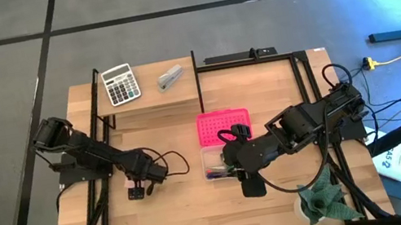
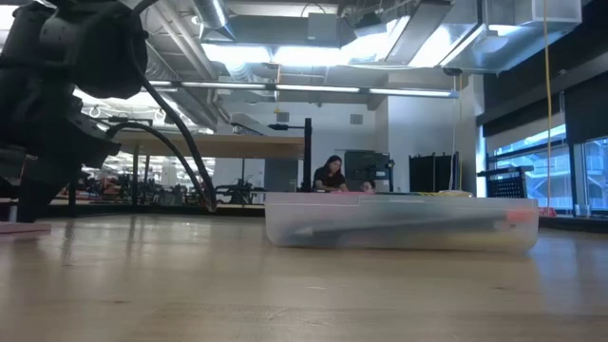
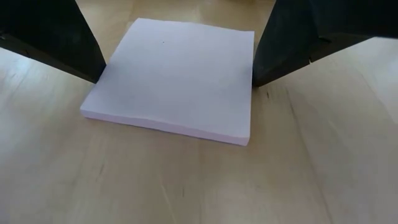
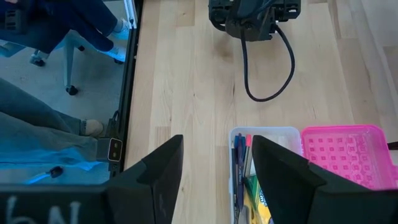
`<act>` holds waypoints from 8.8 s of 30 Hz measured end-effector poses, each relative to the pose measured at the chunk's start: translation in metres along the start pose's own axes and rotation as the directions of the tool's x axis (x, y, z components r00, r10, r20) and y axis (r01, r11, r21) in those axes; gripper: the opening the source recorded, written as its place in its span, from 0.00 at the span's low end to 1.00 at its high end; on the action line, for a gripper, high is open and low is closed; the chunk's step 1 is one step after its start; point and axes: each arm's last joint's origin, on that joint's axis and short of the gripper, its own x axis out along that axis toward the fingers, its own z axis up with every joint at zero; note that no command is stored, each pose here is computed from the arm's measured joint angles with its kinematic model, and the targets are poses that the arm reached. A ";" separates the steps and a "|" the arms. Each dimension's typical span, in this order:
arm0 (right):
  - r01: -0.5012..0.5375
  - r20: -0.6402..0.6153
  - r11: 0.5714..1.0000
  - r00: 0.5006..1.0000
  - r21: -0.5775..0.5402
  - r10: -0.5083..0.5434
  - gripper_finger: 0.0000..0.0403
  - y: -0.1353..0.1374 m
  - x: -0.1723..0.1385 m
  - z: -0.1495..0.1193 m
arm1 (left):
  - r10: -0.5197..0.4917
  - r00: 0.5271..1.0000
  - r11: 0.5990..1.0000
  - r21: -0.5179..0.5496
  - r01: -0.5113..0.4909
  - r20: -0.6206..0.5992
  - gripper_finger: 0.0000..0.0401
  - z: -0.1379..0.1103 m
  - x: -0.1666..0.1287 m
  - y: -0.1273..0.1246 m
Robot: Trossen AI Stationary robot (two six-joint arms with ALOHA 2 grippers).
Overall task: Pack school essentials
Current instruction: Put the sticky notes into the pink supply box, then close the pink supply box
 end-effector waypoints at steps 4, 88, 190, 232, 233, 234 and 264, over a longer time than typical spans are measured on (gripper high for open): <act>0.000 0.000 1.000 1.000 0.001 0.000 0.48 0.000 0.000 0.000 | 0.003 1.000 1.000 0.014 -0.003 0.001 0.99 0.000 0.000 -0.001; 0.000 0.000 1.000 1.000 0.002 0.000 0.48 0.000 0.000 0.000 | 0.024 0.995 1.000 0.000 -0.024 0.100 0.88 0.011 -0.009 -0.009; 0.084 -0.040 0.995 0.996 0.058 -0.082 0.48 -0.007 -0.014 -0.009 | 0.056 0.679 0.993 -0.109 0.036 0.732 0.88 0.177 -0.086 -0.004; 0.052 0.023 0.996 0.998 0.075 -0.054 0.48 -0.004 -0.013 -0.002 | 0.064 0.595 0.985 -0.148 0.094 0.801 0.98 0.126 -0.152 -0.002; 0.051 0.024 0.996 0.998 0.075 -0.053 0.48 -0.004 -0.013 -0.002 | 0.068 0.598 0.985 -0.149 0.087 0.798 0.98 0.122 -0.154 -0.002; 0.051 0.025 0.996 0.998 0.075 -0.053 0.48 -0.004 -0.013 -0.002 | 0.077 0.612 0.985 -0.153 0.074 0.787 0.98 0.118 -0.154 -0.003; 0.034 0.057 0.996 0.998 0.083 -0.039 0.48 -0.003 -0.013 0.001 | 0.092 0.526 0.951 -0.231 0.205 0.845 0.98 0.003 -0.147 0.011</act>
